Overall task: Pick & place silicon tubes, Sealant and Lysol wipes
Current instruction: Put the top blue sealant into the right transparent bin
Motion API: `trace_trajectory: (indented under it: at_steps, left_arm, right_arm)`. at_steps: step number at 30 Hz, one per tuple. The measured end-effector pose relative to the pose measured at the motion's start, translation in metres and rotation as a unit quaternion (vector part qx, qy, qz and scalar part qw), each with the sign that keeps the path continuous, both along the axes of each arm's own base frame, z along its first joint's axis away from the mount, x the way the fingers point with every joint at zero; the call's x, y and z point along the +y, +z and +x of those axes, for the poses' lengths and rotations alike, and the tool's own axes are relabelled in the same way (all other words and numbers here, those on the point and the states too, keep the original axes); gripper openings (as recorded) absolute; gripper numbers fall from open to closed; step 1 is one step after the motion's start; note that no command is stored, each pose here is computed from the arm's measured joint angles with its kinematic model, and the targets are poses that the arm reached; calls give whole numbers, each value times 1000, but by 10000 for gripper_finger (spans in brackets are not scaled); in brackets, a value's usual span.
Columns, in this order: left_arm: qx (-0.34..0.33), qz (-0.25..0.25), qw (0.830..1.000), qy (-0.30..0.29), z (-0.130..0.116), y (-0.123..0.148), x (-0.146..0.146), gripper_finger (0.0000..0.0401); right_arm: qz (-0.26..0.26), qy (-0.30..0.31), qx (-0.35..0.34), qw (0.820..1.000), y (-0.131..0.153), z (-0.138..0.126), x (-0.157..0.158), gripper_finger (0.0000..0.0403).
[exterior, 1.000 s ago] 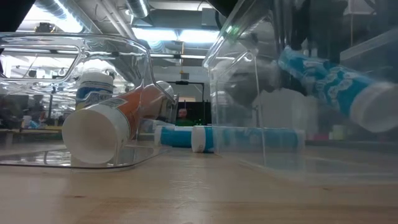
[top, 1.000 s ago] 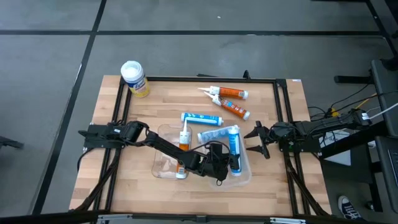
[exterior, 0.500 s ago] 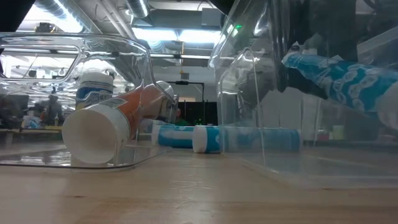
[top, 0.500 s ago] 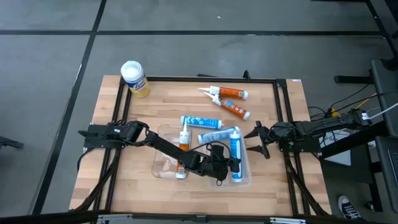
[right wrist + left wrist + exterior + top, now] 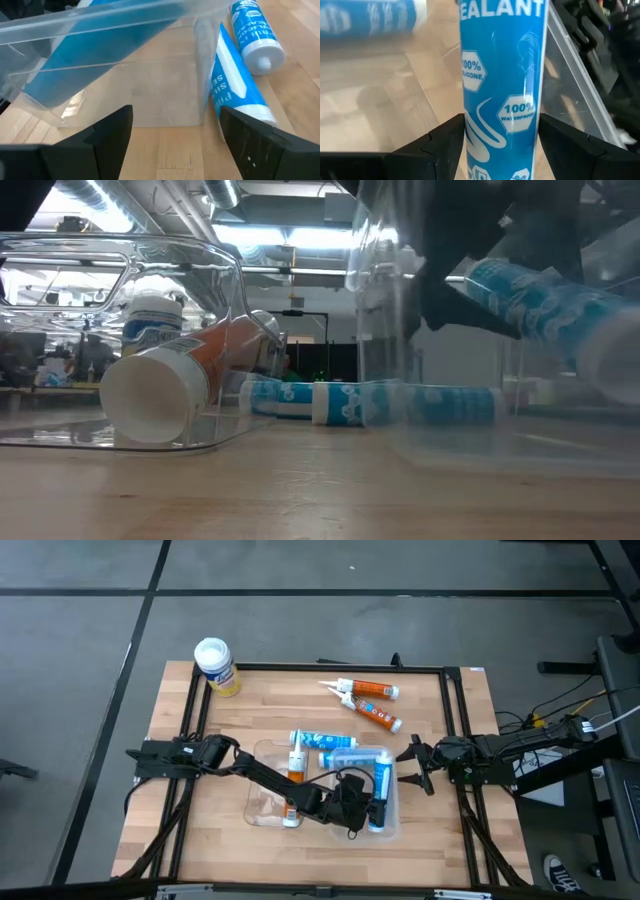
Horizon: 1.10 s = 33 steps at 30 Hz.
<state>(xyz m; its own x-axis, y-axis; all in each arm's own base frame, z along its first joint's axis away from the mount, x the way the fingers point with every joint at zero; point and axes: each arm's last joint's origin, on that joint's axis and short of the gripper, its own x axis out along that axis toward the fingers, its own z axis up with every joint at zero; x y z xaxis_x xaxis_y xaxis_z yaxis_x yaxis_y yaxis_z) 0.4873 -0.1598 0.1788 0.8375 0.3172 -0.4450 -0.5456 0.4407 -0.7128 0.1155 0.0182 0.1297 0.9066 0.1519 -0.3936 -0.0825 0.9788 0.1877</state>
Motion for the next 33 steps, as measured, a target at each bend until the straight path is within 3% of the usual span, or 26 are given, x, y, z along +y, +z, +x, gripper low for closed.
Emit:
trace_trajectory:
  at_steps: [6, 14, 21, 26, 33]
  left_arm:
    - [26, 66, 996, -44, 0, 1, 0, 260]
    - [8, 62, 995, -80, 3, 7, -1, 287]
    - [26, 108, 987, -119, 3, 7, -2, 285]
    - [53, 198, 963, -173, 2, 7, -4, 285]
    - [77, 340, 907, -235, 3, 15, -4, 285]
  right_arm:
    - [0, 0, 0, 1000, 0, 0, 0, 298]
    - [0, 1, 0, 1000, 0, 0, 0, 298]
    - [0, 1, 1, 1000, 0, 0, 0, 298]
    - [1, 3, 0, 1000, 0, 0, 0, 298]
    - [6, 15, -1, 1000, 1, 0, 1, 298]
